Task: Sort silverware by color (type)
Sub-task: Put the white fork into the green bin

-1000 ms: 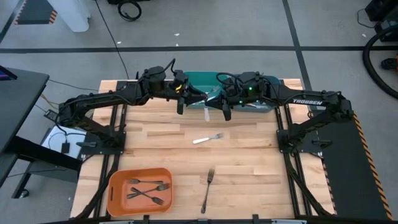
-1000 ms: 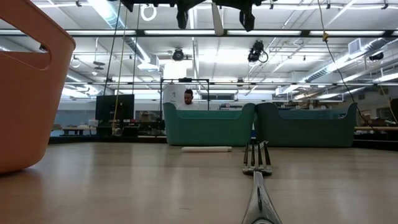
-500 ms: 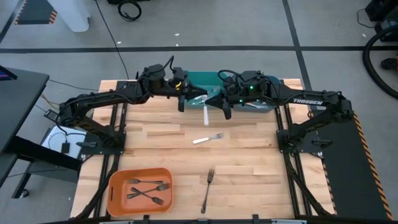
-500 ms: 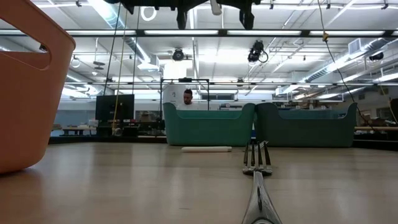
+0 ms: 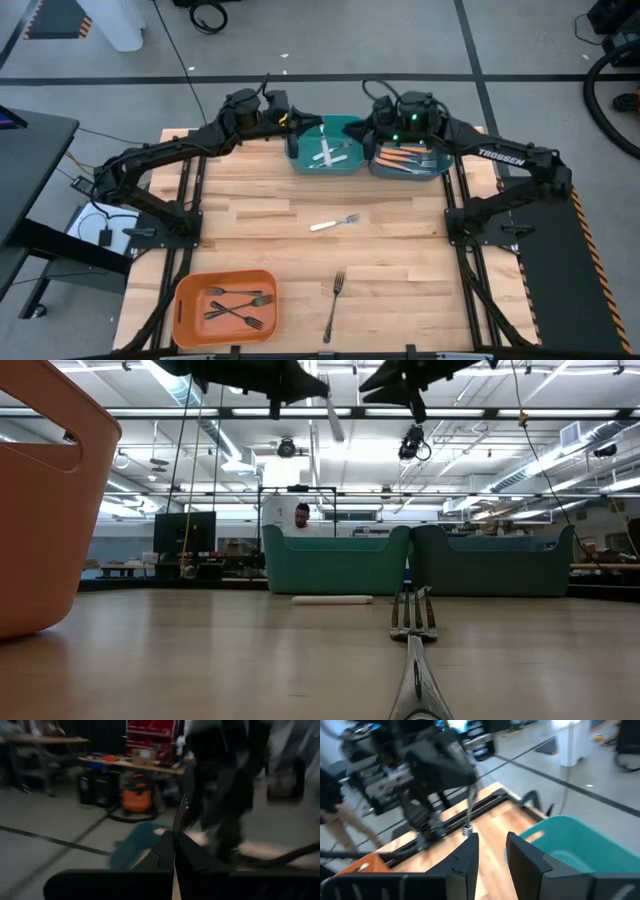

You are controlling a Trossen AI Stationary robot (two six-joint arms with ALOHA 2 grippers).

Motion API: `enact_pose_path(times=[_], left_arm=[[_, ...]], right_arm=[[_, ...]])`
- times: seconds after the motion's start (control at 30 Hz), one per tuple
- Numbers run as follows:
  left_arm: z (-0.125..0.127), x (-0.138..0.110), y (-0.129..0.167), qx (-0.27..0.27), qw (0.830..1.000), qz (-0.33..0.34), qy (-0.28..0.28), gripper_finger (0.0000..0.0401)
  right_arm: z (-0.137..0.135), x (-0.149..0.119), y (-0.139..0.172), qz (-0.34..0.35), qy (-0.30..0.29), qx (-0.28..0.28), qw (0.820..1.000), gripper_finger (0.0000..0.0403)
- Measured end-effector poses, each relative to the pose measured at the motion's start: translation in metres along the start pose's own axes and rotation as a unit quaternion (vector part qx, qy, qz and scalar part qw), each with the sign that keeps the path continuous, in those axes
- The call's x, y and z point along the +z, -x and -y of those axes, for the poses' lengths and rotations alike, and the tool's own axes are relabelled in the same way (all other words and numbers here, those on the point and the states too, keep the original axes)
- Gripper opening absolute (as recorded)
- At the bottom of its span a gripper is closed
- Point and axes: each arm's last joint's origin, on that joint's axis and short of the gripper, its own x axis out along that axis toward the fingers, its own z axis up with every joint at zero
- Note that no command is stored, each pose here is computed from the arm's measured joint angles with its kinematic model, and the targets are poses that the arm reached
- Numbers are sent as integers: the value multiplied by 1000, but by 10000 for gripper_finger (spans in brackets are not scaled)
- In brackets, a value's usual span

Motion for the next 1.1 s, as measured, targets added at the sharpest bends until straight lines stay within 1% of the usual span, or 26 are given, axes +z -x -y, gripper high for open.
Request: enact_pose_path(times=[0.1, 0.17, 0.27, 0.33, 0.5, 0.6, 0.7, 0.9, 1.03, 1.1], left_arm=[[-5, -10, -4, 14, 994, -36, -103, 6], [-10, -24, -12, 27, 988, -72, -131, 6], [-18, -50, -28, 69, 982, -119, -128, 10], [-24, -69, -40, 91, 978, -147, -118, 11], [-31, -114, -64, 111, 968, -195, -110, 13], [-36, -133, -74, 143, 960, -219, -103, 14], [-40, -140, -80, 157, 956, -227, -98, 14], [-44, -143, -91, 156, 952, -246, -100, 19], [-45, -138, -97, 153, 949, -259, -98, 41], [-45, -132, -100, 153, 950, -255, -97, 57]], right_arm=[[14, 8, 8, 19, -6, -25, 999, 106], [23, 12, 11, 29, -10, -40, 999, 105], [34, 16, 14, 35, -15, -59, 998, 106], [40, 18, 16, 36, -18, -58, 998, 106], [51, 21, 20, 35, -7, -51, 998, 105], [55, 22, 21, 34, 0, -49, 998, 105], [58, 23, 23, 34, 0, -47, 998, 105], [64, 24, 25, 30, -1, -43, 999, 105], [68, 23, 26, 20, 5, -49, 999, 105], [69, 22, 27, 14, 4, -53, 998, 106]])
